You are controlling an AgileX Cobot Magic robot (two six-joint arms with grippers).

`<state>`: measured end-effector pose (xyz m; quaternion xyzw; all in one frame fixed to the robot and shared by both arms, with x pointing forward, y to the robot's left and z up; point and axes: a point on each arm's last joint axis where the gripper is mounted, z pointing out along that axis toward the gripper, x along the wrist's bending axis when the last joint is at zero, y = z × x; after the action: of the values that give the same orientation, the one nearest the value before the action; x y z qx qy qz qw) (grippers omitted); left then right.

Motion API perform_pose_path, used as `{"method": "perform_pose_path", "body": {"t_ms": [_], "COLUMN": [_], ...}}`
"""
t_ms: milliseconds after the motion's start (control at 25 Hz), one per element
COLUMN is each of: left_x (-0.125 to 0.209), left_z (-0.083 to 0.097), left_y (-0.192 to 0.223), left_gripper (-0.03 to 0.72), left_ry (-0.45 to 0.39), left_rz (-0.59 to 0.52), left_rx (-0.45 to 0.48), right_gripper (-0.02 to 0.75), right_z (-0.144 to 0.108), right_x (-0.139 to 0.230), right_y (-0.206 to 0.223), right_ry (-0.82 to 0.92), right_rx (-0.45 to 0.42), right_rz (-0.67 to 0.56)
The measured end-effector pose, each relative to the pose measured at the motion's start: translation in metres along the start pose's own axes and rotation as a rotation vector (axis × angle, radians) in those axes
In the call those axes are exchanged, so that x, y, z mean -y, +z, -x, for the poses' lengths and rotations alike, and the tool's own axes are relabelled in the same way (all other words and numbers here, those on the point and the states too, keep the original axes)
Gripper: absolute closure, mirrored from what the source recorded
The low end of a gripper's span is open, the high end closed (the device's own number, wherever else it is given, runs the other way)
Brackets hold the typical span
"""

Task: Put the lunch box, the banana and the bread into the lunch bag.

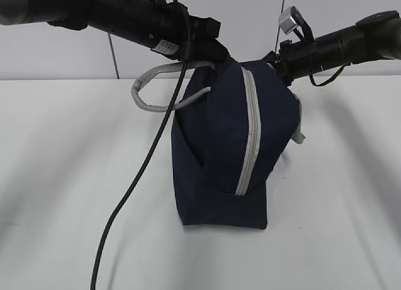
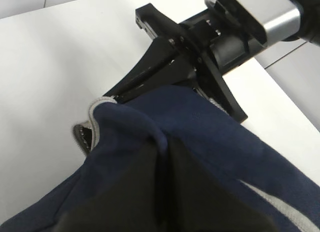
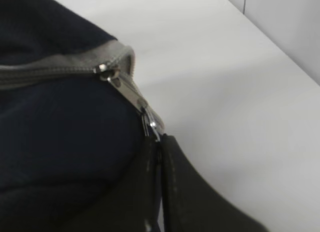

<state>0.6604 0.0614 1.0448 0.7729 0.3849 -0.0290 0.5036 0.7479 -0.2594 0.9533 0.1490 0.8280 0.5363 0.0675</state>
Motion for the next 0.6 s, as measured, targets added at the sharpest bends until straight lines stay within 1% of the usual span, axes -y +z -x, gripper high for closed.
{"method": "perform_pose_path", "body": {"t_ms": [240,440,480,520,560,600], "left_x": [0.0,0.0006,0.0004,0.0004,-0.0004,-0.001], "left_z": [0.0,0.0005,0.0009,0.0014,0.0024,0.0032], "left_y": [0.0,0.0,-0.0001,-0.0002,-0.0005,-0.0007], "left_gripper": [0.672,0.666,0.647,0.606,0.552,0.463], "left_ry": [0.001,0.001,0.001,-0.001,-0.004,-0.006], "left_rz": [0.0,-0.006,-0.007,-0.008,-0.006,-0.005], "left_rx": [0.0,0.006,0.008,0.014,0.022,0.028], "right_gripper": [0.738,0.734,0.72,0.684,0.637,0.562], "right_z": [-0.0005,-0.0004,-0.0002,0.0005,0.0013,0.0024], "right_x": [0.0008,-0.0012,-0.0011,-0.001,-0.0001,0.0013], "right_y": [0.0,0.0,0.0,0.0,0.0,0.0004], "right_ry": [0.034,0.064,0.075,0.089,0.102,0.123], "right_rx": [-0.006,-0.005,-0.003,0.004,0.014,0.023], "right_rz": [-0.015,0.007,0.007,0.006,-0.003,-0.008]}}
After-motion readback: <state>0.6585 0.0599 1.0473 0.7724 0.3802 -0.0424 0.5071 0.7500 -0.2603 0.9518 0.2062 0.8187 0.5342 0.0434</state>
